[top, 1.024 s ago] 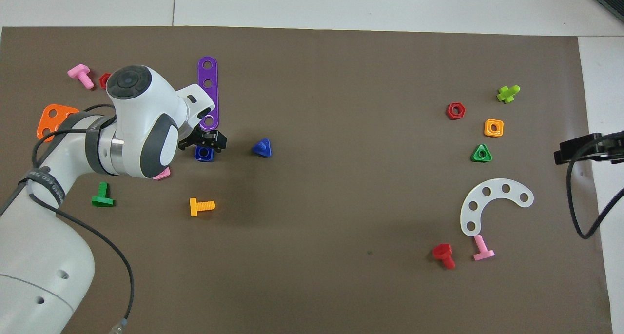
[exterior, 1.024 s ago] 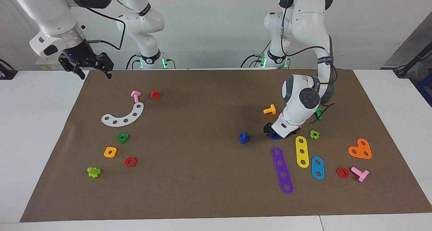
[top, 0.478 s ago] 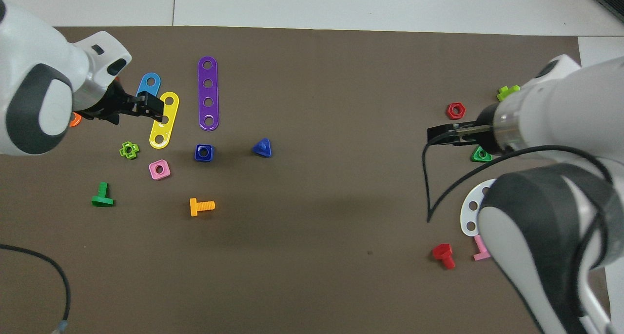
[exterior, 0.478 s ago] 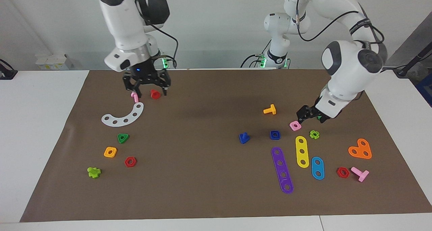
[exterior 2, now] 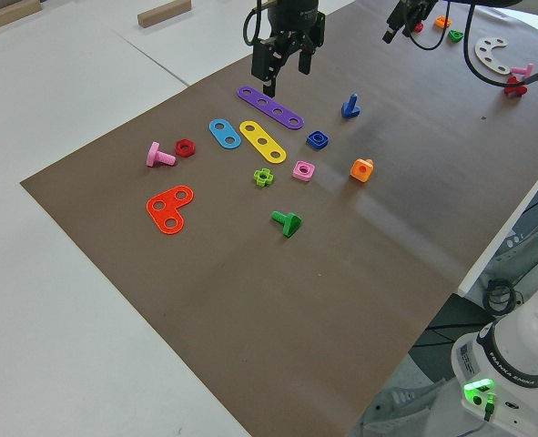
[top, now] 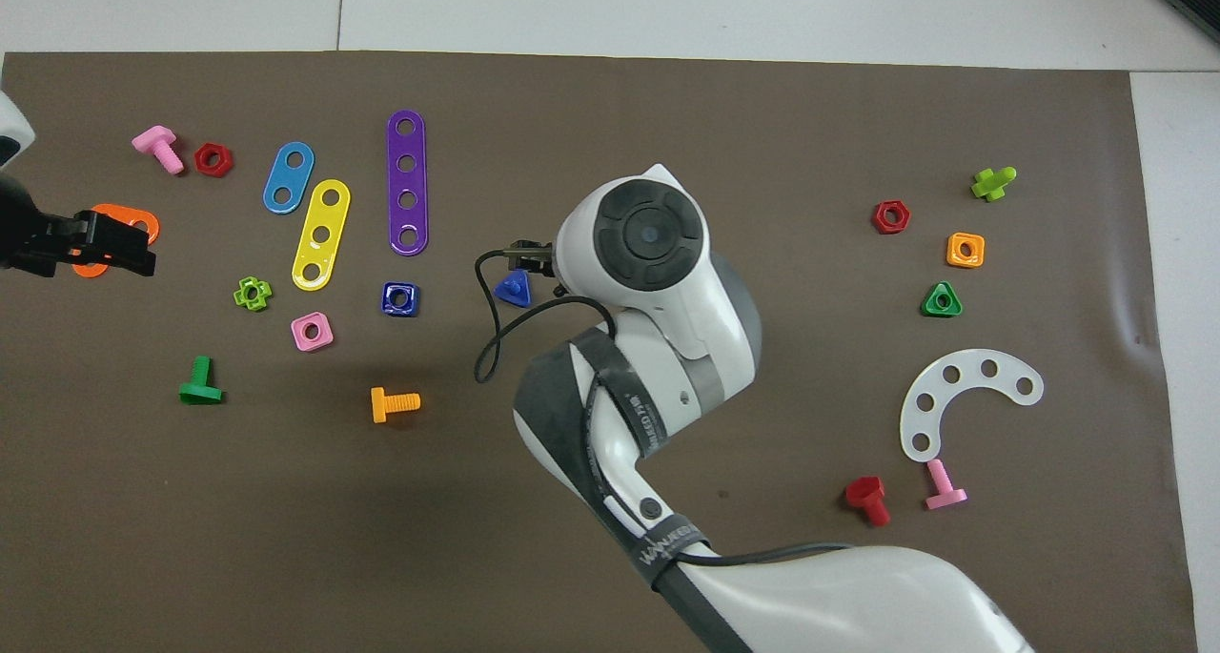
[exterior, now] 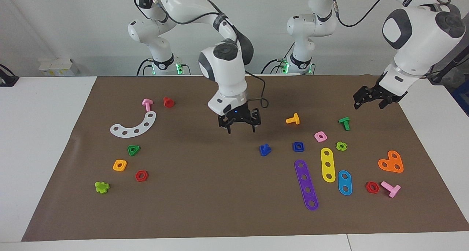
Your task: Unscrew and place screws in storage area
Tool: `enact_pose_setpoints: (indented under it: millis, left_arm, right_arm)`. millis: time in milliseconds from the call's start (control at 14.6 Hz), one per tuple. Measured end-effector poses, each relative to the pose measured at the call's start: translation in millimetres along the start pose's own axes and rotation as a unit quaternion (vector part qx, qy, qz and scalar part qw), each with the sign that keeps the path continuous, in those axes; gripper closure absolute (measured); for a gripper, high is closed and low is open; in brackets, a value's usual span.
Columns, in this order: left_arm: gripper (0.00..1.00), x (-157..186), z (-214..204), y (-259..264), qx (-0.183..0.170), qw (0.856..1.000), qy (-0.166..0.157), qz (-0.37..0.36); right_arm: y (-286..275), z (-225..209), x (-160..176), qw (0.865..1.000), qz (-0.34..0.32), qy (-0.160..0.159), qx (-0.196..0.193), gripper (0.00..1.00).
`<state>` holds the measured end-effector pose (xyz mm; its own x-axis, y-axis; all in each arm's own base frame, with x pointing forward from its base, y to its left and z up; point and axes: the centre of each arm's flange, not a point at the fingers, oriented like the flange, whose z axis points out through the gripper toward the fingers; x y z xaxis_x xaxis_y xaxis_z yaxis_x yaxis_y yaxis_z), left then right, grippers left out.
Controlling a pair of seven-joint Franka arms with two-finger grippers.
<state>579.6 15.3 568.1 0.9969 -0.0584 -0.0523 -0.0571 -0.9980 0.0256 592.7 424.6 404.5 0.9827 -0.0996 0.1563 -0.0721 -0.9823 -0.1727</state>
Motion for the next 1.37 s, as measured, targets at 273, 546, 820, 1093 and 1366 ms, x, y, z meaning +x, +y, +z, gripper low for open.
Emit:
enact_pose_setpoints:
  millis: [273, 546, 820, 1093, 1366]
  left_arm:
    - [0.00, -26.1, -23.1, 5.7, -0.002, 1.000, -0.006, 0.005]
    - [0.00, -33.6, -31.9, 14.8, 0.000, 1.000, -0.005, -0.005]
    - [0.00, -33.0, -32.5, 35.3, 0.030, 1.000, -0.004, 0.004]
    - [0.00, -33.6, -34.0, 36.8, 0.031, 1.000, -0.002, 0.005]
    - [0.00, -33.7, -34.3, 36.8, 0.031, 1.000, -0.002, 0.005]
  right_arm:
    - [-44.4, 61.6, -5.2, 1.000, -0.014, 0.024, 0.013, 0.00]
    - [-41.9, 71.5, -7.5, 1.000, -0.017, 0.018, 0.007, 0.03]
    - [-46.4, 84.1, -22.4, 1.000, -0.026, 0.003, 0.003, 0.16]
    - [-49.4, 87.0, -27.7, 1.000, -0.030, 0.002, 0.003, 0.26]
    - [-39.2, 107.2, -33.2, 0.999, -0.039, 0.006, 0.002, 0.44]
